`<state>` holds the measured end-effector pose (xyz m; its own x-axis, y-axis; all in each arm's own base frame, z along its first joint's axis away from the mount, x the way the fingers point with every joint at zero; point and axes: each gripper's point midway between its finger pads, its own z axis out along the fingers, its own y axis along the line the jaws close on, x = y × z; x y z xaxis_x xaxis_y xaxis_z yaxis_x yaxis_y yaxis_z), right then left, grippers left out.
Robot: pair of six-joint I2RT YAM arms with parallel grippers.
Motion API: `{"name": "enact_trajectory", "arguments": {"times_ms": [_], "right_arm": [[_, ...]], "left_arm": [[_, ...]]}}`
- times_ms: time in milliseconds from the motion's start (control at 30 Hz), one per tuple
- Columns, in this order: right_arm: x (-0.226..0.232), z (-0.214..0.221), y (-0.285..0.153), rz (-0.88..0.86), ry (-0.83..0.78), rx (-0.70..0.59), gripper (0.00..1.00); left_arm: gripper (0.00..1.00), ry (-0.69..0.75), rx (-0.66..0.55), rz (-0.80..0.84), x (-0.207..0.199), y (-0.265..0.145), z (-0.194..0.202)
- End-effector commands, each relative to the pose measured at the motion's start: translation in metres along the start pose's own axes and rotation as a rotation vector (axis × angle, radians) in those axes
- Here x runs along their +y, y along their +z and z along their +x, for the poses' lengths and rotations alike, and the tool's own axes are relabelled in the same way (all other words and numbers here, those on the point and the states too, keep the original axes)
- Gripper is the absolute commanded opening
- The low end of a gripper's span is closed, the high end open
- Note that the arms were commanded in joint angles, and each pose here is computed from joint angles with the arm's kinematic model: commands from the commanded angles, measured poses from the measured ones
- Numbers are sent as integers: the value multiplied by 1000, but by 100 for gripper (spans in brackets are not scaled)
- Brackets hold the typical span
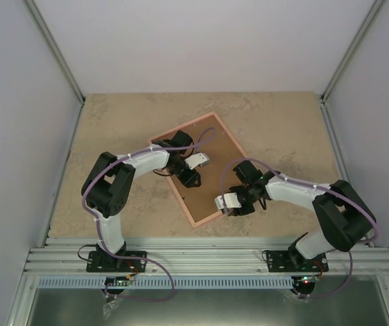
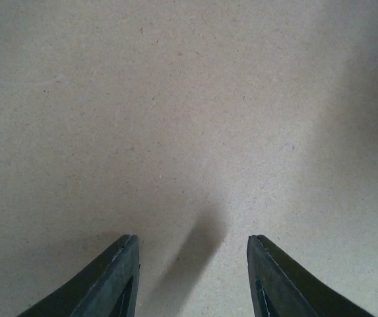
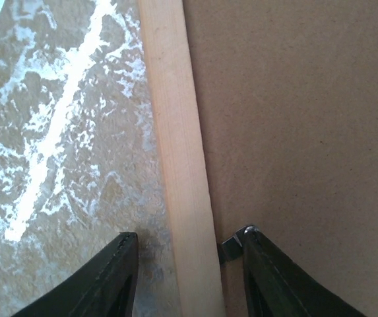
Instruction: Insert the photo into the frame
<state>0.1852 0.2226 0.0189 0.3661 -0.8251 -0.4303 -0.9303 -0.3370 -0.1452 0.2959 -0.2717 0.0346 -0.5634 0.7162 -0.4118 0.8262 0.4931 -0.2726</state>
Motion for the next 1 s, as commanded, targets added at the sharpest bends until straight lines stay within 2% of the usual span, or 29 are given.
{"name": "enact_trajectory", "arguments": {"times_ms": [0, 567, 967], "right_arm": [[38, 42, 5, -106, 106, 172, 46], [20, 27, -17, -7, 119, 96, 51], [18, 28, -2, -45, 158, 105, 49]], "left_arm": [[48, -2, 20, 6, 0, 4, 2], [48, 1, 25, 12, 1, 7, 2], [47, 0, 24, 15, 1, 8, 1]]}}
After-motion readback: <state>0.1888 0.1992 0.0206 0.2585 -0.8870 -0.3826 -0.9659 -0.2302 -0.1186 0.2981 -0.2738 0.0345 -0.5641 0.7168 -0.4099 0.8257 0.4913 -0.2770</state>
